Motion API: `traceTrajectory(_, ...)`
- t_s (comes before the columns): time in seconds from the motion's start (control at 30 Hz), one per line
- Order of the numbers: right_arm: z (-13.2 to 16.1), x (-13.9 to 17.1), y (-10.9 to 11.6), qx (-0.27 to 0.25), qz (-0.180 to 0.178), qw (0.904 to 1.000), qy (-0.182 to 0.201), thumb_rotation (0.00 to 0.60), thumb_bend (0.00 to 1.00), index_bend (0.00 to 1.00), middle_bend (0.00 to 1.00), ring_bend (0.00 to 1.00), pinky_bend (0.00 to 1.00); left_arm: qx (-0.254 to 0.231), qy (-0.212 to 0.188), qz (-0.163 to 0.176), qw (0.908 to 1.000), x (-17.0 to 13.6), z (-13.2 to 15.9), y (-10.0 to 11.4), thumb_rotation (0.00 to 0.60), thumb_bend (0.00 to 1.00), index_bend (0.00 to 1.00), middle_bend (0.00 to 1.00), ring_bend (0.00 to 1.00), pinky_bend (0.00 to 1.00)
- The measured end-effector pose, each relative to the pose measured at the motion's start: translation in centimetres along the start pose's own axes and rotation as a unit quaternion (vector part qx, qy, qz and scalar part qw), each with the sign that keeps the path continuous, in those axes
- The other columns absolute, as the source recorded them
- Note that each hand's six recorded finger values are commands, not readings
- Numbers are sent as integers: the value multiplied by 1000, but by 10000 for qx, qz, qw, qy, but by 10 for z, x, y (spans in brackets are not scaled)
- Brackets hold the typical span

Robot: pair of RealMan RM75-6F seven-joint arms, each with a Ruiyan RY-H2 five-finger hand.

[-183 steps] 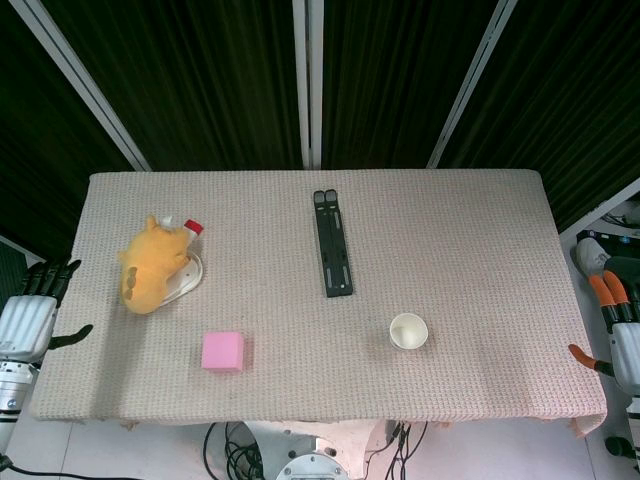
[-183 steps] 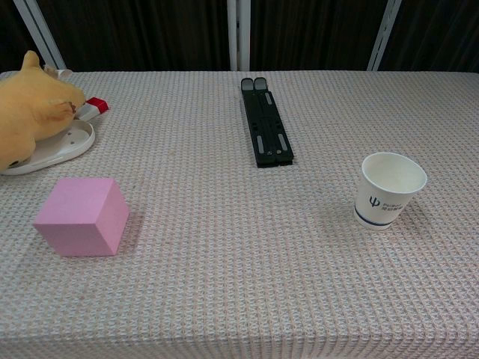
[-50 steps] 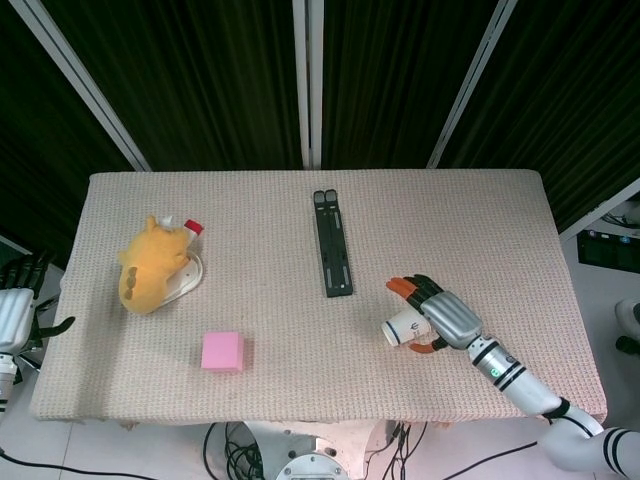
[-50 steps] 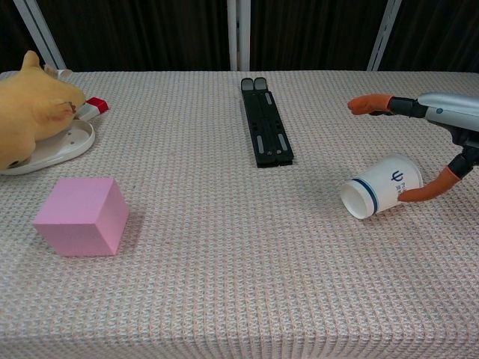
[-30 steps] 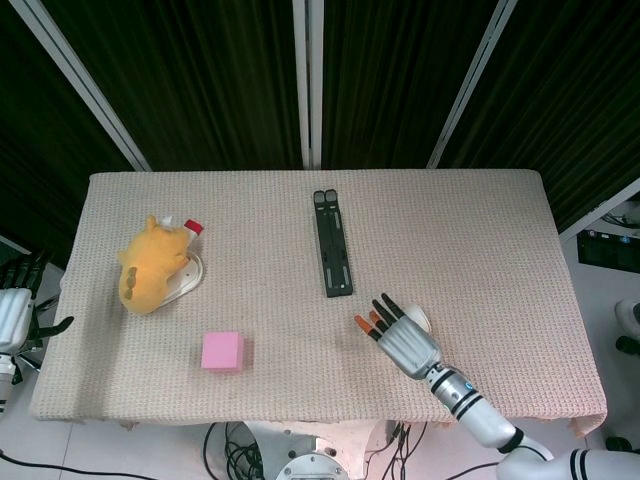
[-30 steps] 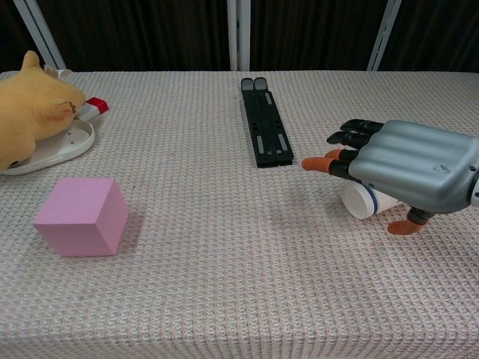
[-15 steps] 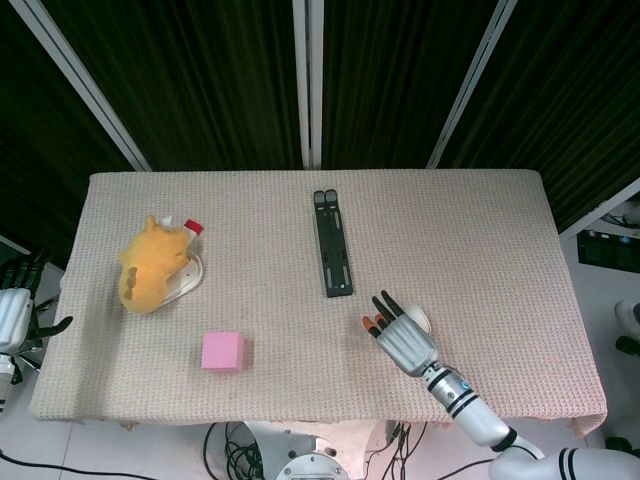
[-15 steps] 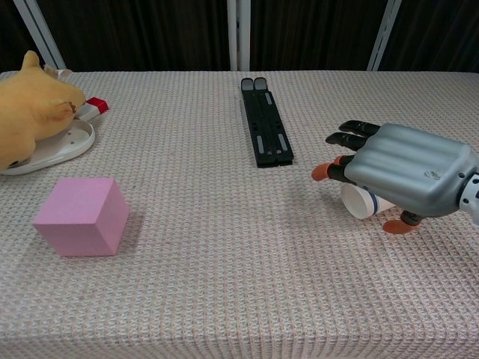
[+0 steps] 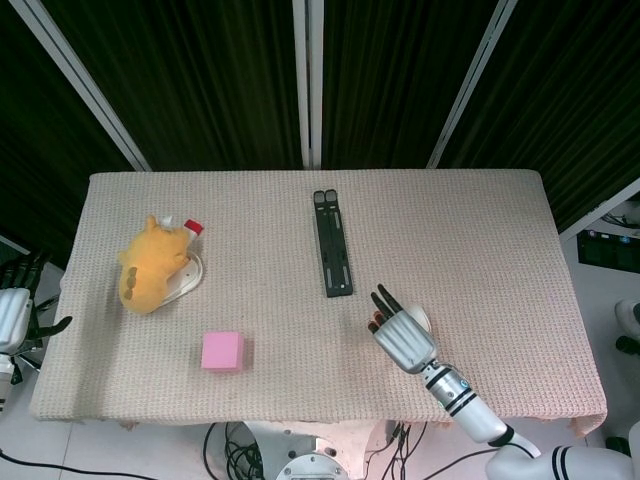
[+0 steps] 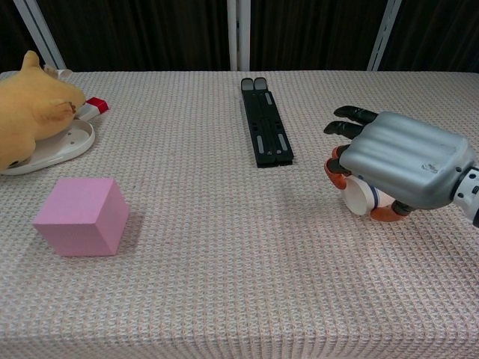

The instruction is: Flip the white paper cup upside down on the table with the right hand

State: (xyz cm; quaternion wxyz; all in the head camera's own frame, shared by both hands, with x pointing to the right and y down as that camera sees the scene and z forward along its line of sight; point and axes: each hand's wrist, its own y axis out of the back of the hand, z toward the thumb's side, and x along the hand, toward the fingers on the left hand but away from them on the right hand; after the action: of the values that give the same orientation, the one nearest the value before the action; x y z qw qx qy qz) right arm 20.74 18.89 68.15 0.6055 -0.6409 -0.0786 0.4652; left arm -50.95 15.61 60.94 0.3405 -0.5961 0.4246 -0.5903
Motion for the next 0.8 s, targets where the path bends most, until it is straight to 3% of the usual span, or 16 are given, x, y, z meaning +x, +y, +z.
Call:
traceTrajectory(0.2, -16, 0, 16, -1093, -443, 9928, -204, 600, 176, 474, 549, 102, 0, -1, -22, 36, 10000, 0, 1, 1, 600, 153, 0, 0, 0, 0)
traceTrajectory(0.3, -27, 0, 19, -2081, -707, 9750, -341, 600, 176, 474, 549, 102, 0, 22, -49, -1, 10000, 0, 2, 0, 600, 153, 0, 0, 0, 0)
traceTrajectory(0.4, -39, 1, 17, -3258, -956, 9396, -443, 600, 176, 474, 549, 102, 0, 46, -72, 0, 10000, 0, 3, -1, 600, 153, 0, 0, 0, 0)
traceTrajectory(0.5, -50, 3, 10, -4467, -1142, 8861, -484, 600, 177, 474, 549, 102, 0, 52, -85, 25, 9999, 0, 3, 0, 600, 154, 0, 0, 0, 0)
traceTrajectory(0.53, -54, 3, 7, -4917, -1198, 8611, -488, 600, 177, 474, 549, 102, 0, 53, -86, 30, 9999, 0, 3, -1, 600, 154, 0, 0, 0, 0)
traceTrajectory(0.63, -65, 4, -6, -5834, -1288, 8004, -492, 600, 177, 474, 549, 102, 0, 71, -84, 30, 9999, 0, 3, -1, 600, 154, 0, 0, 0, 0)
traceTrajectory(0.67, -68, 4, -10, -6039, -1299, 7849, -497, 600, 177, 474, 549, 102, 0, 78, -83, 23, 9999, 0, 3, -2, 600, 153, 0, 0, 0, 0)
traceTrajectory(0.73, -75, 5, -23, -6378, -1297, 7574, -523, 600, 176, 474, 548, 102, 0, 91, -84, 12, 9999, 1, 3, -3, 600, 153, 0, 0, 0, 0)
traceTrajectory(0.8, -81, 5, -35, -6497, -1275, 7473, -561, 600, 176, 475, 547, 102, 0, 102, -95, 6, 9999, 1, 3, -4, 600, 154, 0, 0, 0, 0)
